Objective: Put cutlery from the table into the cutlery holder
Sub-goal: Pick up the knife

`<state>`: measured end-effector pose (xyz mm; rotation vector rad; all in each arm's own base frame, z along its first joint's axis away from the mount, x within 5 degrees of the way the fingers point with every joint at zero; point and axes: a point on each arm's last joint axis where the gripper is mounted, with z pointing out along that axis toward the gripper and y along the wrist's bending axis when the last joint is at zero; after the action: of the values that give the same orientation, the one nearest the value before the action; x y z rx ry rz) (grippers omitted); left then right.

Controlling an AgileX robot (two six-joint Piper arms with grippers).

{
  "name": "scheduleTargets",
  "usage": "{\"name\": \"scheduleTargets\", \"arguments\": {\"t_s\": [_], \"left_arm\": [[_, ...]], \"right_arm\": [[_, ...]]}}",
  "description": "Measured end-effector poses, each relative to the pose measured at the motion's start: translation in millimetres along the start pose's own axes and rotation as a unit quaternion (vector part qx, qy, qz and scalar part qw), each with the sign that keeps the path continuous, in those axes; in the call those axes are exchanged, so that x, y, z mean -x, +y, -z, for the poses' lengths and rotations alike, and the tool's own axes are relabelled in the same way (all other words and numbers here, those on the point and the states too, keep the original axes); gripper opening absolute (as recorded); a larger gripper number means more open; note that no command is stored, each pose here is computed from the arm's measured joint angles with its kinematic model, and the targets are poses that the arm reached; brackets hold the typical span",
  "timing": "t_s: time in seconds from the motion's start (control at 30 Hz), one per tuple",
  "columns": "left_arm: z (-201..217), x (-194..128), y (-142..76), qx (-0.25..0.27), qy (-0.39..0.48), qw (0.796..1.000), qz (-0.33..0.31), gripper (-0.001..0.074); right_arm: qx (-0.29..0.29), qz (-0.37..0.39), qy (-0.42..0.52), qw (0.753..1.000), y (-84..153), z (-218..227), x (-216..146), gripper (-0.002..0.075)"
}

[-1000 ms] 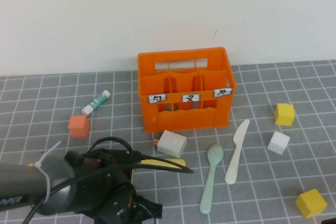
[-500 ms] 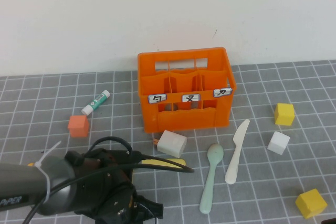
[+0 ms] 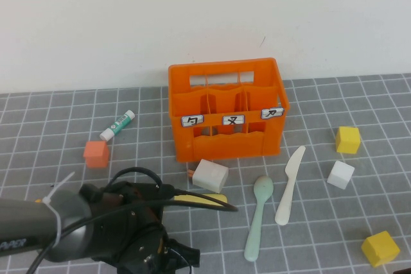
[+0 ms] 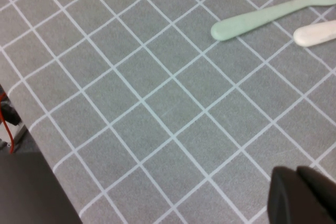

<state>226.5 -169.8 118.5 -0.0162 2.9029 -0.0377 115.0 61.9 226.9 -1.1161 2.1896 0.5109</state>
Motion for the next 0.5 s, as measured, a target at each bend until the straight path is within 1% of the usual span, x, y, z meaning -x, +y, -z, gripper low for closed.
{"name": "scheduleTargets", "arguments": {"t_s": [0.17, 0.27, 0.33, 0.37, 0.5], "left_arm": [[-3.4, -0.5, -0.9, 0.003, 0.008, 1.000, 0.007, 0.0288], [-3.2, -0.3, -1.5, 0.001, 0.010, 1.000, 0.012, 0.0244], [-2.9, 0.1, -1.9, 0.000, 0.009, 1.000, 0.013, 0.0186], [-3.0, -0.1, -1.7, 0.001, 0.010, 1.000, 0.013, 0.0173], [-2.7, 0.3, -2.1, 0.001, 0.010, 1.000, 0.015, 0.0173]], "right_arm": [[0.000, 0.000, 0.000, 1.000, 0.0, 0.0, 0.0, -0.0003], [0.000, 0.000, 0.000, 1.000, 0.0, 0.0, 0.0, -0.0003], [0.000, 0.000, 0.000, 1.000, 0.0, 0.0, 0.0, -0.0003], [0.000, 0.000, 0.000, 1.000, 0.0, 0.0, 0.0, -0.0003], [0.000, 0.000, 0.000, 1.000, 0.0, 0.0, 0.0, -0.0003]]}}
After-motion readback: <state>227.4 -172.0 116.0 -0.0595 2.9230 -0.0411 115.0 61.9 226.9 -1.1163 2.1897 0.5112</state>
